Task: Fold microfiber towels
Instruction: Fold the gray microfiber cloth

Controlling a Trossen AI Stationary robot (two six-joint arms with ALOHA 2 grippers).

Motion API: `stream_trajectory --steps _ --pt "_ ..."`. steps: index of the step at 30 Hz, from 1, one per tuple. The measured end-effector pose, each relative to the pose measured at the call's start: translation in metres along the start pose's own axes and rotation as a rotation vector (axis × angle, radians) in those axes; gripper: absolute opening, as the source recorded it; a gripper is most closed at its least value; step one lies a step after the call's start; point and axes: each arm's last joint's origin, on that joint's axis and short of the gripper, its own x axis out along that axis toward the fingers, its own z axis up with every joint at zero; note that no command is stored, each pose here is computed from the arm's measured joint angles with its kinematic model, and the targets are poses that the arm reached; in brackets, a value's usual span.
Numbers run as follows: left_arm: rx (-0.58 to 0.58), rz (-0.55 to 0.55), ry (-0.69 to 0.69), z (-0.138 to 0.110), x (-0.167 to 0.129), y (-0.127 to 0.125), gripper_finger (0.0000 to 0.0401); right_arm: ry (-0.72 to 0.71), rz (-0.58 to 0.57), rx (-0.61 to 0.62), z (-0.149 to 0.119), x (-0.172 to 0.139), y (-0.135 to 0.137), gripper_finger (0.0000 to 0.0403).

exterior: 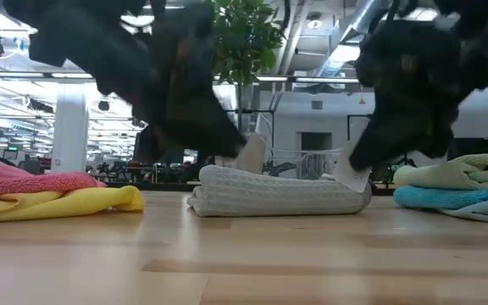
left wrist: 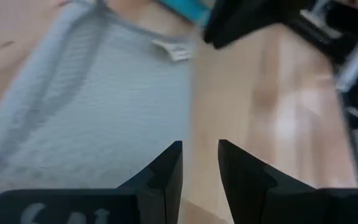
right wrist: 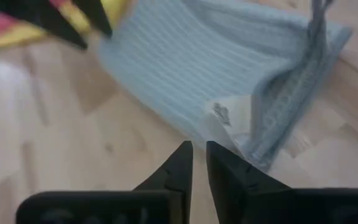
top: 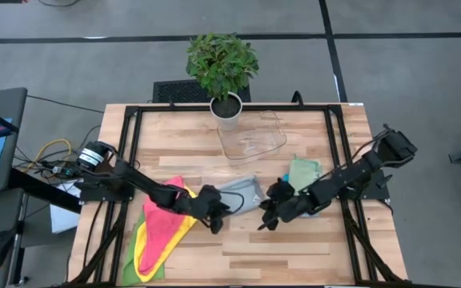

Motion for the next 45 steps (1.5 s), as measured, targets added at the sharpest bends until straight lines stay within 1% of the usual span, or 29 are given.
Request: stream_trajectory --steps 2,5,9,15,18,21,29,33,37,40,45 --pt "0.003 0.044 0.013 0.000 0.002 0.007 0.0093 0.022 -0.033 0.002 -0.002 0.009 -0.005 0.0069" --pt "-0.011 0.059 0.012 0.004 0.004 0.012 0.0093 0.054 -0.075 0.016 -0.001 0.021 -0.014 0.0066" --pt "0.000 0.125 0.043 0.004 0.006 0.022 0.0093 0.077 -0.107 0.046 0.002 0.032 -0.023 0.0066" --pt "0.006 0.211 0.057 0.004 0.007 0.031 0.0093 0.076 -0.130 0.072 0.011 0.034 -0.032 0.0065" --pt "0.013 0.262 0.046 0.003 0.006 0.035 0.0093 0.079 -0.122 0.077 0.014 0.033 -0.033 0.0065" --pt "0.007 0.290 0.050 0.004 0.007 0.039 0.0093 0.060 -0.099 0.070 0.020 0.026 -0.031 0.0065" --pt "-0.050 0.343 0.032 0.001 0.005 0.051 0.0093 -0.016 -0.017 0.051 0.040 -0.004 -0.026 0.0065" --pt "-0.083 0.375 0.017 -0.004 0.003 0.056 0.0093 -0.034 0.005 -0.012 0.041 -0.010 -0.022 0.0065" --pt "-0.099 0.384 0.021 -0.006 0.003 0.059 0.0093 0.005 -0.030 -0.070 0.033 0.003 -0.024 0.0065" --pt "-0.103 0.383 0.039 -0.010 0.008 0.062 0.0093 0.004 -0.037 -0.109 0.030 0.016 -0.025 0.0065" --pt "-0.188 0.349 0.046 -0.012 0.015 0.063 0.0093 0.033 -0.094 -0.110 0.026 0.035 -0.035 0.0065"
